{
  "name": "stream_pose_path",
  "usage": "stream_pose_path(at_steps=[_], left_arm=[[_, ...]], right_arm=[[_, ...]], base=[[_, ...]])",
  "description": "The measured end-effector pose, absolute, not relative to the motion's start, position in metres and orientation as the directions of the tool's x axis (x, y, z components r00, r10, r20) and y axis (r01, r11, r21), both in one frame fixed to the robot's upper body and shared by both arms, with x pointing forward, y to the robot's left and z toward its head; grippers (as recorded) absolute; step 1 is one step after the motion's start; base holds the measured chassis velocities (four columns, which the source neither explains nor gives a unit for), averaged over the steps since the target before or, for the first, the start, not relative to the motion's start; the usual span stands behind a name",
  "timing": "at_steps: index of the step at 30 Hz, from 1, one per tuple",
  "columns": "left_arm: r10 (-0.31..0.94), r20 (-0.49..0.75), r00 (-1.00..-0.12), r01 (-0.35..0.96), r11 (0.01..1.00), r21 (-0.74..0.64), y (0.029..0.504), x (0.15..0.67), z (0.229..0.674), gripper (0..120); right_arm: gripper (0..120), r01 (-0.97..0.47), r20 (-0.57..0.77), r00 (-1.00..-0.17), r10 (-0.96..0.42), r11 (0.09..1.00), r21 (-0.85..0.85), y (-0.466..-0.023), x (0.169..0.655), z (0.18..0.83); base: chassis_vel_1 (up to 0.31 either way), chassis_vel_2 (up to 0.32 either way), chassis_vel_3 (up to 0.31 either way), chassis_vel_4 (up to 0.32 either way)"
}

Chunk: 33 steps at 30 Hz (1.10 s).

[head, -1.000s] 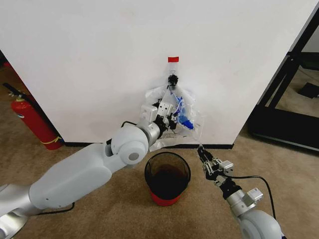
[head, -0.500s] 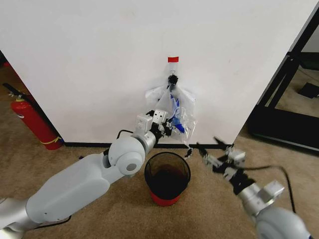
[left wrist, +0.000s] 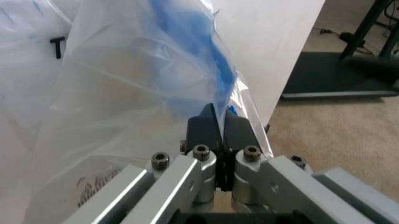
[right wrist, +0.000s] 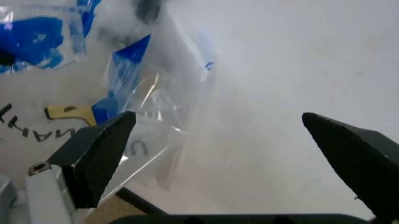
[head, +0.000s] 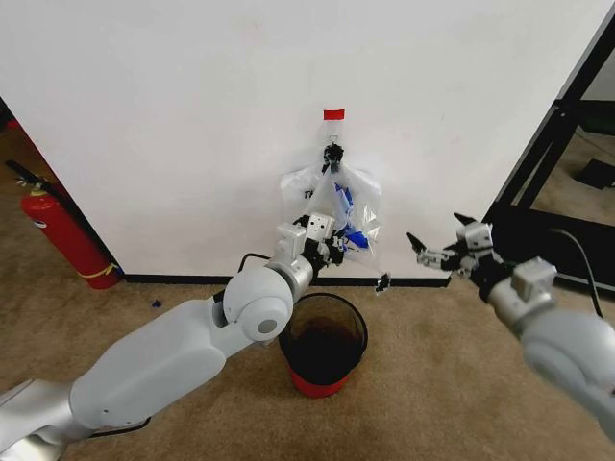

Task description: Pick up the garbage bag from the wall and place it over the trash bin.

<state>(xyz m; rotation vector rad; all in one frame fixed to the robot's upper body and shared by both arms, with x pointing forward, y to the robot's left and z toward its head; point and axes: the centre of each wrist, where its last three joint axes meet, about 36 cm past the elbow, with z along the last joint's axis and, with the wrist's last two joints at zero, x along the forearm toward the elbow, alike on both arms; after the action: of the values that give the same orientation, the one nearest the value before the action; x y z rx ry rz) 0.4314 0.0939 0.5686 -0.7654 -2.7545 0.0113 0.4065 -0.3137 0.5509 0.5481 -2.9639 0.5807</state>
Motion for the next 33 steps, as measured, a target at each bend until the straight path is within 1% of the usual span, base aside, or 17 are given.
stream_pose_path(at_steps=[2,3,9,11,12,15,18,22,28,33], left_arm=[[0.507,0.269,-0.819,0.504,0.859,-0.083,0.093,0.430,0.566,0],[0.507,0.269,-0.819,0.504,0.859,-0.083,0.093,0.430,0.566,0],[0.508,0.272,-0.817,0.505,0.859,-0.087,0.092,0.429,0.564,0],[0.511,0.270,-0.816,0.507,0.857,-0.091,0.090,0.428,0.564,0],[0.511,0.270,-0.816,0.507,0.857,-0.091,0.090,0.428,0.564,0],[0.516,0.267,-0.814,0.510,0.855,-0.096,0.089,0.428,0.565,0],[0.520,0.265,-0.812,0.512,0.853,-0.105,0.088,0.426,0.565,0],[0.523,0.270,-0.809,0.514,0.851,-0.110,0.088,0.424,0.562,0],[0.528,0.267,-0.806,0.518,0.848,-0.111,0.090,0.423,0.561,0],[0.529,0.266,-0.806,0.520,0.847,-0.110,0.090,0.422,0.562,0]], right_arm=[[100,-0.388,0.149,-0.922,-0.358,0.846,-0.365,-0.305,0.422,0.547],[100,-0.388,0.149,-0.922,-0.358,0.846,-0.365,-0.305,0.422,0.547],[100,-0.452,0.153,-0.890,-0.429,0.794,-0.405,-0.268,0.461,0.531],[100,-0.482,0.177,-0.874,-0.452,0.766,-0.426,-0.257,0.466,0.522],[100,-0.482,0.177,-0.874,-0.452,0.766,-0.426,-0.257,0.466,0.522],[100,-0.509,0.218,-0.858,-0.466,0.709,-0.487,-0.253,0.467,0.505],[100,-0.505,0.232,-0.859,-0.455,0.683,-0.528,-0.254,0.470,0.495],[100,-0.496,0.233,-0.864,-0.447,0.672,-0.550,-0.254,0.472,0.490],[100,-0.474,0.208,-0.875,-0.438,0.683,-0.555,-0.251,0.477,0.493],[100,-0.474,0.215,-0.875,-0.434,0.678,-0.562,-0.248,0.480,0.489]], base=[[0.000,0.000,0.000,0.000],[0.000,0.000,0.000,0.000],[0.000,0.000,0.000,0.000],[0.000,0.000,0.000,0.000],[0.000,0.000,0.000,0.000],[0.000,0.000,0.000,0.000],[0.000,0.000,0.000,0.000],[0.000,0.000,0.000,0.000],[0.000,0.000,0.000,0.000],[0.000,0.000,0.000,0.000]])
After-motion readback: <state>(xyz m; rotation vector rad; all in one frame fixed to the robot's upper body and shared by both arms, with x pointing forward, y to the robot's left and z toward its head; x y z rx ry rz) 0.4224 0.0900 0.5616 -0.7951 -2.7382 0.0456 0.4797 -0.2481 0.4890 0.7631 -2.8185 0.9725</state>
